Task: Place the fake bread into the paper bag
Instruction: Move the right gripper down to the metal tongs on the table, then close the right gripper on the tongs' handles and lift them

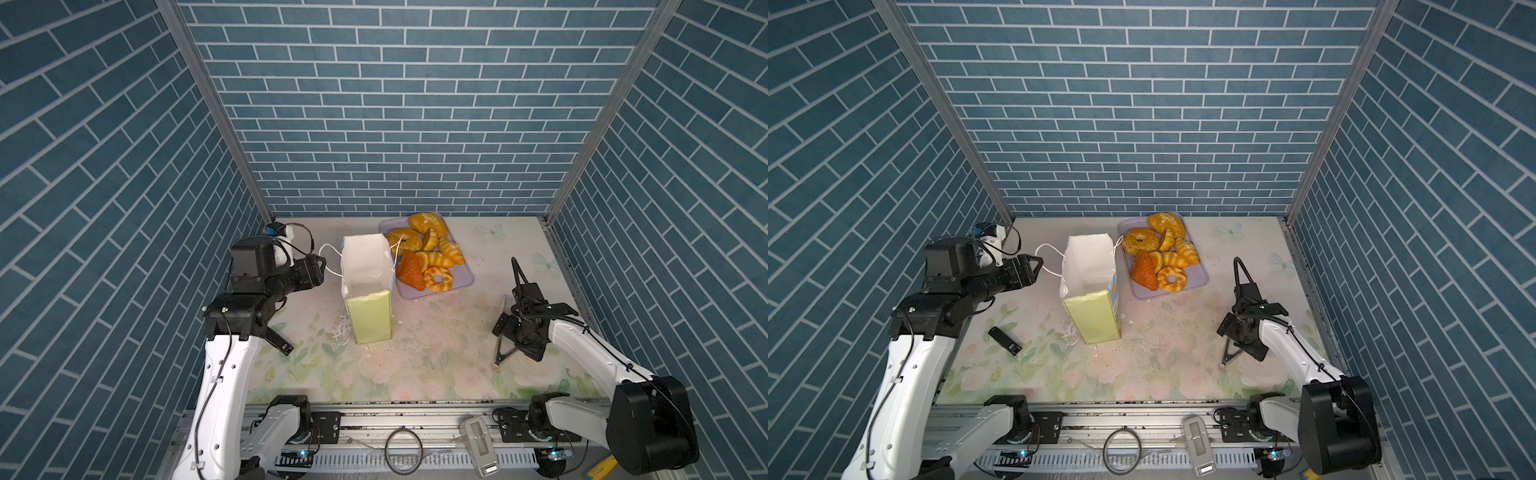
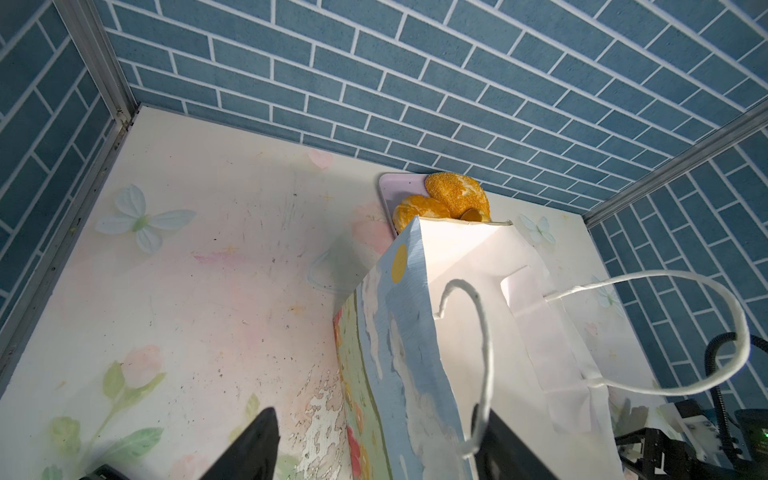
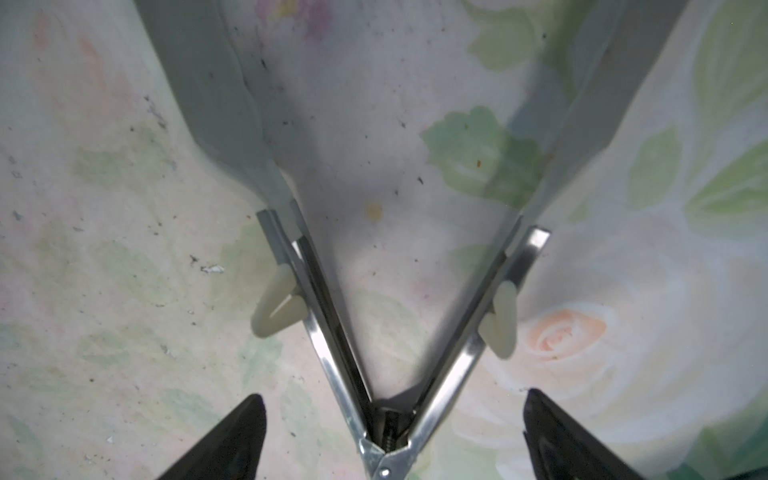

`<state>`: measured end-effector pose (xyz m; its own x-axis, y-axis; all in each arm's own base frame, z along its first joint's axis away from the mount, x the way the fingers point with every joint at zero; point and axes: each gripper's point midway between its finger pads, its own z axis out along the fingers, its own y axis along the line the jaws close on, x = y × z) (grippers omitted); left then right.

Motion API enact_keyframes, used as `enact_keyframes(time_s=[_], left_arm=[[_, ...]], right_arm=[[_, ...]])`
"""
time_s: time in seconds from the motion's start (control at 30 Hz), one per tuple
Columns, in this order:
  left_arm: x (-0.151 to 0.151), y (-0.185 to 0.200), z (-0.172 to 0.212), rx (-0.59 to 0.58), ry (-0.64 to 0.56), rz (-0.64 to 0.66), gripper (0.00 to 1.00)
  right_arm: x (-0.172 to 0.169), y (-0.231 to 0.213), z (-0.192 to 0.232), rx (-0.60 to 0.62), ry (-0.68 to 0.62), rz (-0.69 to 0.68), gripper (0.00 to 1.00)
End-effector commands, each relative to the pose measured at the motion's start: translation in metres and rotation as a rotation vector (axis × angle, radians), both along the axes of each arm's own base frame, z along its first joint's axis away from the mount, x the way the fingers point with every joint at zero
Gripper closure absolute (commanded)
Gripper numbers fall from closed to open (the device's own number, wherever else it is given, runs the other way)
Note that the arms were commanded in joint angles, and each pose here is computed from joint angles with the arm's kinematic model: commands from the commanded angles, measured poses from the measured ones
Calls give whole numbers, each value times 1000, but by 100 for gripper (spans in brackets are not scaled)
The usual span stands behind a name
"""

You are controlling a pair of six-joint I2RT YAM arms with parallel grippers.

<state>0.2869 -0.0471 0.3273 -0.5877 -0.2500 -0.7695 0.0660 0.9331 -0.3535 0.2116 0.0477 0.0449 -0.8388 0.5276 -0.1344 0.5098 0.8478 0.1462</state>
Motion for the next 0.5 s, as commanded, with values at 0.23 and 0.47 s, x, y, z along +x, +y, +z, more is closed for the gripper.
enact_keyframes(time_s=[0.23, 0.47], left_arm=[[-4, 8, -5, 33, 4, 28, 25], [-5, 7, -9, 34, 15, 25, 25]], right_arm=[[-1, -8, -17, -23, 36, -31, 12], [7, -14, -22, -75, 45, 16, 27]])
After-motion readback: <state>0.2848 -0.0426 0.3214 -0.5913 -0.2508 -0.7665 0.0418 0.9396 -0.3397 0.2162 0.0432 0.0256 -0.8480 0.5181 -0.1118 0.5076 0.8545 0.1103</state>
